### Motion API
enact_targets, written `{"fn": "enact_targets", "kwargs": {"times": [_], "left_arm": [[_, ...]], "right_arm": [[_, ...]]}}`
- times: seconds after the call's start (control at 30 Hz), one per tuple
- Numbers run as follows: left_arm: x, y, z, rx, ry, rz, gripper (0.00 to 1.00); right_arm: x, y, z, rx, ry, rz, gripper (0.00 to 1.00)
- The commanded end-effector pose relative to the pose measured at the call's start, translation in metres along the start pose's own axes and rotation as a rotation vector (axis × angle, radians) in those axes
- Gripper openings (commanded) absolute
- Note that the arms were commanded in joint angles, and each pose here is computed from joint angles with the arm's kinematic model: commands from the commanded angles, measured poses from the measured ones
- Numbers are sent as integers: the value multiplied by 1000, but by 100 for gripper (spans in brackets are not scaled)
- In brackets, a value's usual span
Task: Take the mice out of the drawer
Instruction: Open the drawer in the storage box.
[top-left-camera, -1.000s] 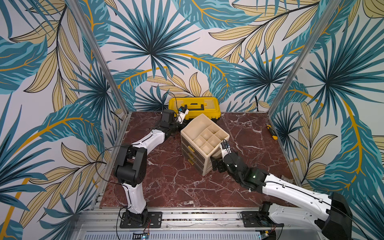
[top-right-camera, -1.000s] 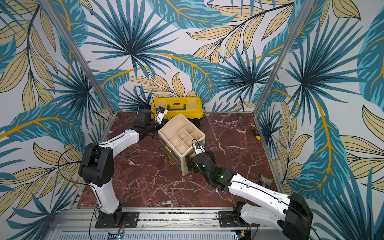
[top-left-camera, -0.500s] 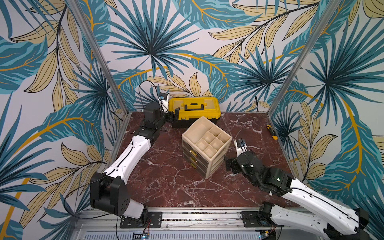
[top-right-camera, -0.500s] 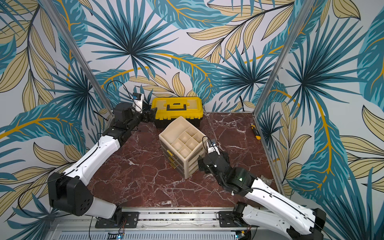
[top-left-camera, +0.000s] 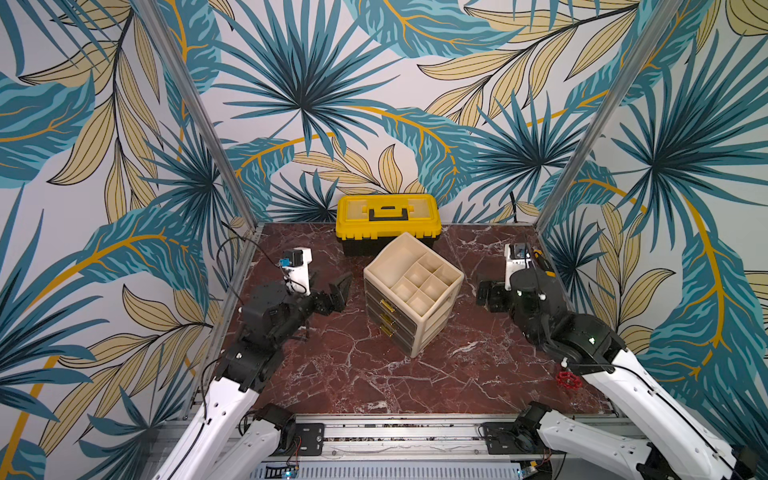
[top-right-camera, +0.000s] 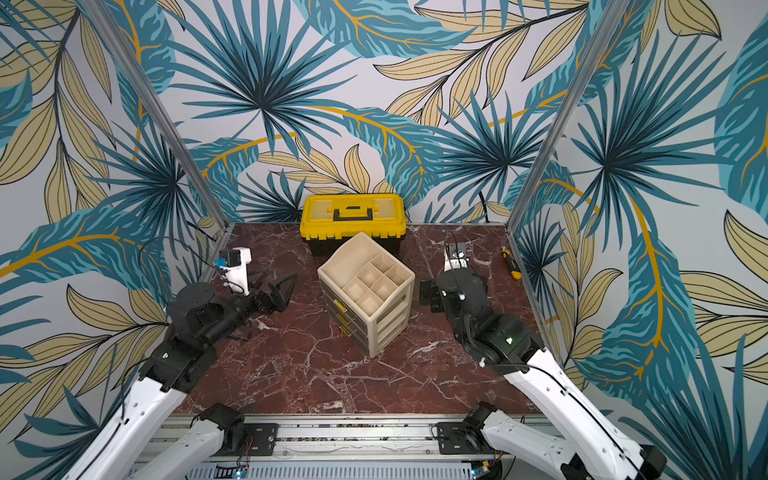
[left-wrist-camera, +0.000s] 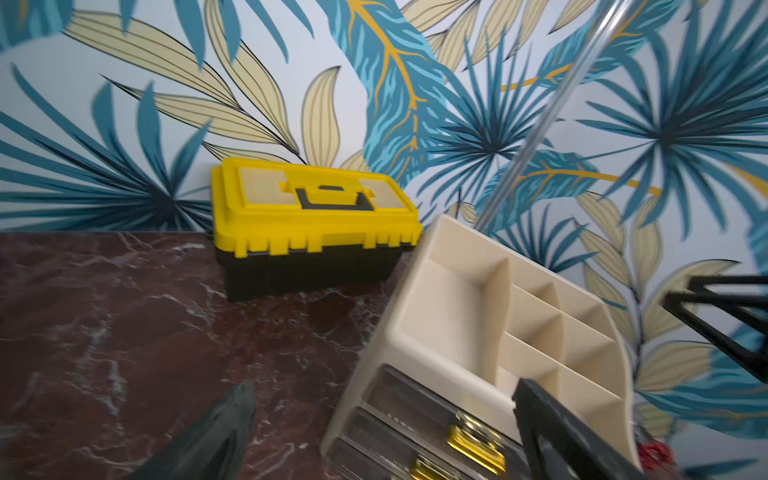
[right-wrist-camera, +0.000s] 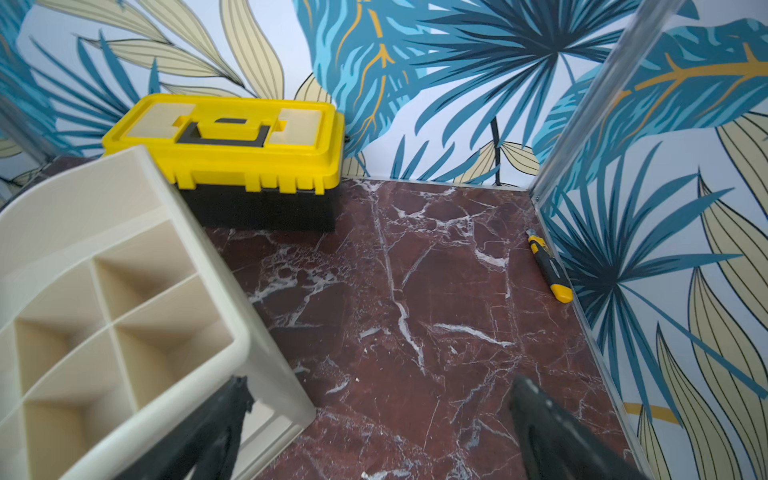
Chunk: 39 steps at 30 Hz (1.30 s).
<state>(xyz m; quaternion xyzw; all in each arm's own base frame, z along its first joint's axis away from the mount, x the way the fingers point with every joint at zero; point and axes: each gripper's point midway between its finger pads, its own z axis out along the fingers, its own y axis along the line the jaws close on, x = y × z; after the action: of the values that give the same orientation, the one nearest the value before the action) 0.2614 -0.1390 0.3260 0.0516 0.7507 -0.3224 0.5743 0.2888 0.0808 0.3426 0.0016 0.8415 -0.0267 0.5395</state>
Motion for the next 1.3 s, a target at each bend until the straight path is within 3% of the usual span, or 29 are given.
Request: {"fn": "enact_targets", "kwargs": {"times": [0.0,0.1,0.3,0.4,0.6,0.73,0.8,0.83,0.97,1.27], "left_arm": [[49,-21,-9,168,105,-188,100],[65,-27,-20,200,88,-200,100],[82,-29,-3,250,98,-322,100],[87,-35,15,305,98,-427,100],[104,-28,48,183,210,-457,98],[92,-26,52,162,166,-511,83],[89,-27,55,163,163,-505,67],[88,-29,56,169,164,-500,65],[79,-36,63,209,149,-522,60],[88,-30,80,129,222,-609,57]], "right_arm": [[-17,12,17,-129,18,6,99],[-34,-10,35,-131,22,86,99],[-22,-33,86,-195,154,271,99],[-30,-30,86,-228,118,267,99],[-41,-1,73,-403,230,249,99],[-36,-1,65,-407,291,208,99],[-30,3,67,-432,322,199,99],[-28,4,68,-438,326,199,99],[-18,9,76,-452,350,207,99],[-18,27,72,-513,371,163,97]]}}
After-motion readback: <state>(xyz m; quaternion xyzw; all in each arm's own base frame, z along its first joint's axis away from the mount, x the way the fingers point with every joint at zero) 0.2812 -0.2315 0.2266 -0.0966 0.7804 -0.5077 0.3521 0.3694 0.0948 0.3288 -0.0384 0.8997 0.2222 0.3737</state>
